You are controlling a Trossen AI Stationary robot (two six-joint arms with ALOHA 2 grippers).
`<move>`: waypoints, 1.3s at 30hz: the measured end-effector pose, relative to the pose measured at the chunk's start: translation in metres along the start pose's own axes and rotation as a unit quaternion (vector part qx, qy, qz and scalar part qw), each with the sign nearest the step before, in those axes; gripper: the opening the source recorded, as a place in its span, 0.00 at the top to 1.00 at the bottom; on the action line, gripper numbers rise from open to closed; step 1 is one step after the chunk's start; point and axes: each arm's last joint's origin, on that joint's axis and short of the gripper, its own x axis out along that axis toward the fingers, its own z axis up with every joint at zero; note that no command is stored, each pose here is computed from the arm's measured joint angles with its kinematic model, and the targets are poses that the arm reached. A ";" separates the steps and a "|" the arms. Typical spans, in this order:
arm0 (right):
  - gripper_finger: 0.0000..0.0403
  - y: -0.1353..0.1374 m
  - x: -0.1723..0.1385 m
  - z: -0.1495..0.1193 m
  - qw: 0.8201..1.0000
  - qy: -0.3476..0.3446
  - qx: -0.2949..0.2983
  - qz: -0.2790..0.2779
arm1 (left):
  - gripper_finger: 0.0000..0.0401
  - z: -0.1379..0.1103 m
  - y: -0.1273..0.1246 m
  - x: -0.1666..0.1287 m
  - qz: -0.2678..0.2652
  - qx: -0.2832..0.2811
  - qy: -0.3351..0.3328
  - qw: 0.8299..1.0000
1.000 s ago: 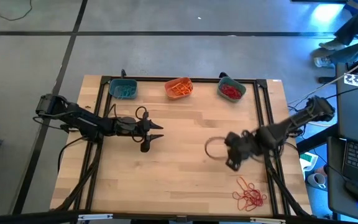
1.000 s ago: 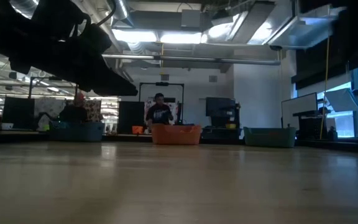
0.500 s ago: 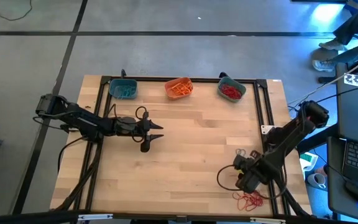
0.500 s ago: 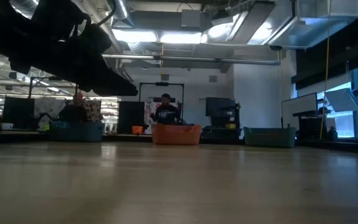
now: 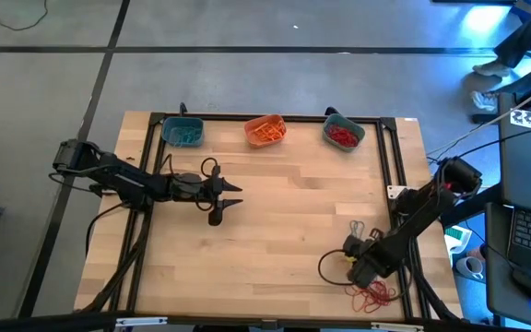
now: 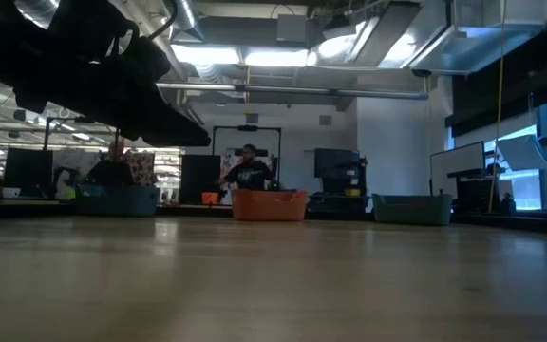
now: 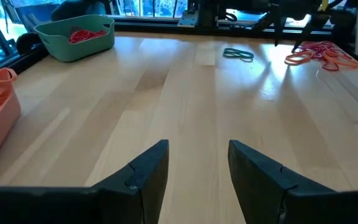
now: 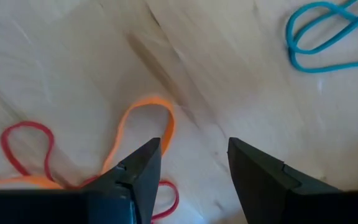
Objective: Sort rubber bands into baskets
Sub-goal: Put the orange rubber band into the orange bin
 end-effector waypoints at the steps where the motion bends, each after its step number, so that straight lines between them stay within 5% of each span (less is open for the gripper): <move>1: 0.54 0.001 0.001 0.000 1.000 0.003 0.000 -0.001 | 0.59 0.000 0.000 0.000 0.000 0.000 0.000 1.000; 19: 0.55 0.004 0.017 0.005 0.998 -0.057 -0.039 -0.009 | 0.59 0.000 0.000 0.000 0.000 0.000 0.002 1.000; 34: 0.97 0.001 0.028 0.006 0.996 -0.071 -0.054 0.011 | 0.59 -0.002 0.000 0.000 0.001 -0.004 0.011 1.000; 39: 0.96 0.007 0.021 0.007 0.993 -0.089 -0.073 0.012 | 0.59 -0.002 0.000 0.000 0.001 -0.004 0.011 1.000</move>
